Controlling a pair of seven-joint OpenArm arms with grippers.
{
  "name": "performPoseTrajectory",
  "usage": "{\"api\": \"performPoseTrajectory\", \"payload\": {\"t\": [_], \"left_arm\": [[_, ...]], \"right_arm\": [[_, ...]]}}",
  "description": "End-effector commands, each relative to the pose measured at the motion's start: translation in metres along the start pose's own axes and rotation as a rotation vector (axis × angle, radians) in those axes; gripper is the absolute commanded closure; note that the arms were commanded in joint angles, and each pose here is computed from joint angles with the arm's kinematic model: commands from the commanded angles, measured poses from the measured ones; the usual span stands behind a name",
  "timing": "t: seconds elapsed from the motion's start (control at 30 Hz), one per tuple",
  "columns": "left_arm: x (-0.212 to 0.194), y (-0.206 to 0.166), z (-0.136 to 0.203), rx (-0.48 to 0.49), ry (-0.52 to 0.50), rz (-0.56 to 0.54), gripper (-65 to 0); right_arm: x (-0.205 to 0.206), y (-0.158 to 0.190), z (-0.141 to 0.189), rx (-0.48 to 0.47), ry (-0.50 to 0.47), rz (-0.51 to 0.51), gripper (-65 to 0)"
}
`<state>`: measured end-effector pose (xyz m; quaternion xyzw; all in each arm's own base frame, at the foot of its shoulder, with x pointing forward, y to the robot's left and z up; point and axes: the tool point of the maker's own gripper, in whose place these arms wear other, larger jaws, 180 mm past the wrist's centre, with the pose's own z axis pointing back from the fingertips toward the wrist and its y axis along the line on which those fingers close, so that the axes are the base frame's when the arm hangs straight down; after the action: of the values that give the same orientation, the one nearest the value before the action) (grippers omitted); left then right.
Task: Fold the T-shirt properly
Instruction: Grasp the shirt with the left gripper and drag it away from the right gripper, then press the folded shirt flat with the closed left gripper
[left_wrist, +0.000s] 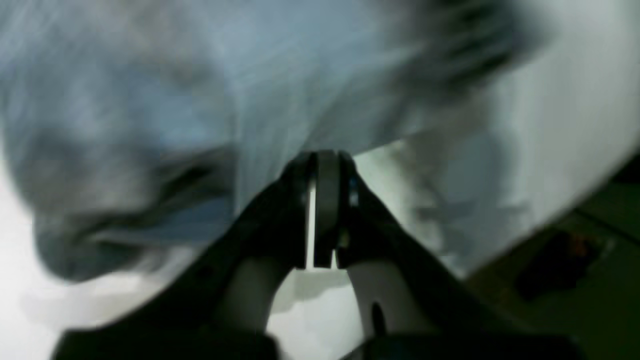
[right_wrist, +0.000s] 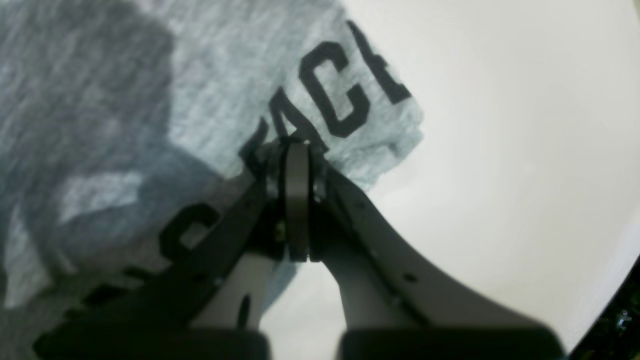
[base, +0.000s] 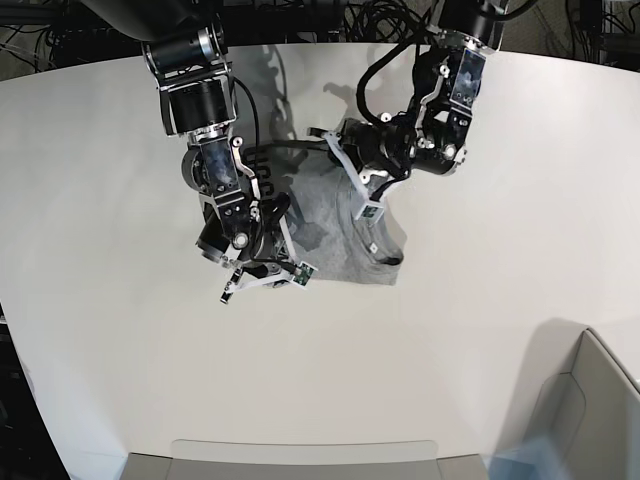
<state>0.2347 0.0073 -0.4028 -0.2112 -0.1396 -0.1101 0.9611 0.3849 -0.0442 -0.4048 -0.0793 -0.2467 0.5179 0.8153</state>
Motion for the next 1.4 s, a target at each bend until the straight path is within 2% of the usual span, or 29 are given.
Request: {"api": "performPoseTrajectory", "payload": {"t": [0.0, 0.2, 0.37, 0.5, 0.6, 0.67, 0.77, 0.87, 0.93, 1.03, 1.17, 1.27, 1.37], "left_arm": [[0.012, 0.0, 0.003, -0.001, -0.039, 0.004, 0.0], [0.041, 0.063, 0.009, 0.095, -0.134, 0.166, 0.0], [0.092, 0.093, 0.023, 0.126, -0.221, 0.226, 0.0], [0.134, 0.113, 0.032, 0.143, -0.321, 0.264, 0.0], [0.153, 0.113, 0.041, 0.146, -0.372, 0.255, 0.0], [0.166, 0.113, 0.05, 0.149, -0.424, 0.245, 0.0], [0.189, 0.121, 0.085, 0.157, -0.578, 0.272, 0.0], [0.196, 0.114, 0.115, 0.16, -0.677, 0.249, 0.0], [0.189, 0.086, 0.117, 0.134, -0.694, 0.191, 0.0], [0.167, 0.025, 0.091, 0.063, -0.627, 0.061, 0.0], [0.132, -0.027, 0.034, 0.031, -0.466, 0.056, 0.0], [0.105, -0.045, -0.004, 0.035, -0.356, -0.006, 0.0], [0.081, -0.045, -0.029, 0.047, -0.265, -0.019, 0.0]], "right_arm": [[0.006, -0.009, 0.002, -0.013, -0.01, 0.015, 0.0], [-0.022, 0.031, -0.006, 0.038, 0.052, 0.026, 0.0], [-0.029, 0.07, 0.009, 0.052, 0.022, 0.009, 0.0], [-0.019, 0.098, 0.021, 0.07, -0.022, 0.017, 0.0], [0.002, 0.083, 0.038, 0.021, -0.1, -0.032, 0.0], [0.01, 0.047, 0.058, -0.063, -0.165, -0.124, 0.0], [0.012, -0.009, 0.085, -0.183, -0.246, -0.231, 0.0], [-0.001, -0.039, 0.095, -0.249, -0.253, -0.297, 0.0], [-0.016, -0.046, 0.096, -0.268, -0.229, -0.312, 0.0], [-0.047, -0.05, 0.094, -0.284, -0.172, -0.353, 0.0], [-0.103, -0.065, 0.1, -0.343, -0.096, -0.497, 0.0], [-0.133, -0.068, 0.105, -0.372, -0.054, -0.569, 0.0], [-0.16, -0.065, 0.108, -0.384, 0.0, -0.589, 0.0]]}}
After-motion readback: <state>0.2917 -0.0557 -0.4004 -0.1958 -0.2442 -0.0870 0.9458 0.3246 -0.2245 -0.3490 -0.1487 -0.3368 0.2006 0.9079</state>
